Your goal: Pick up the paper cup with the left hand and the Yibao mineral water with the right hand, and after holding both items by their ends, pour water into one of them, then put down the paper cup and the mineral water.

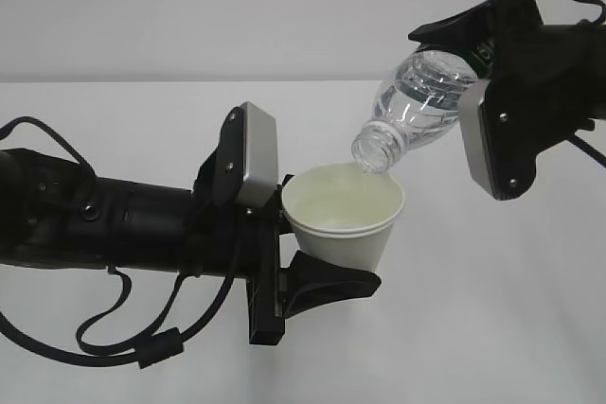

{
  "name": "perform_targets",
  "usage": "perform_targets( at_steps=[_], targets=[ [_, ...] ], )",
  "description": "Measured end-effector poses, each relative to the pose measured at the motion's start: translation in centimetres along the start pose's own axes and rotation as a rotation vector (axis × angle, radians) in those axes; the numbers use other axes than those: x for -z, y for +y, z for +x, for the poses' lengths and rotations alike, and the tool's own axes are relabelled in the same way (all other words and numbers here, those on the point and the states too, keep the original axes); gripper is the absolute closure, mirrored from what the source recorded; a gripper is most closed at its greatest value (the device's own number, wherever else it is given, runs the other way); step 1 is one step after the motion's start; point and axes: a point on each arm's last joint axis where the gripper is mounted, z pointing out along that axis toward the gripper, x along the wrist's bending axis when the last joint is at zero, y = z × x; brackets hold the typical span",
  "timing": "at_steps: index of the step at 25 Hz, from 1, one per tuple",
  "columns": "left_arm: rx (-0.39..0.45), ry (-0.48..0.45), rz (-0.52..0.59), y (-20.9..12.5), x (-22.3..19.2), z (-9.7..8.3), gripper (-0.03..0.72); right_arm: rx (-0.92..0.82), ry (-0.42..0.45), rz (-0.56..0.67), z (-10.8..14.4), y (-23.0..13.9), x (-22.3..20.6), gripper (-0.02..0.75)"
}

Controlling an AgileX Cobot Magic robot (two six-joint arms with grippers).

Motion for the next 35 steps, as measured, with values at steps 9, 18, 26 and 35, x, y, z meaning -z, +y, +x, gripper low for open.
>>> perform_targets(
  at_steps=[9,18,26,35],
  targets=[
    [0.001,0.003,0.001,-0.01,0.00,0.02,0.243,-0.070,-0.027,-0.024,-0.25,0.21,0.01,0.305],
    [0.001,0.003,0.001,-0.01,0.00,0.03,0.243,-0.081,-0.033,-0.029,-0.31,0.25,0.01,0.305],
    [0.002,0.005,0.000,0.00,0.00,0.04,0.243,-0.104,-0.033,-0.029,-0.31,0.25,0.01,0.305],
    [0.002,0.005,0.000,0.00,0.00,0.04,0.244,-0.107,-0.033,-0.029,-0.31,0.25,0.01,0.305]
  ],
)
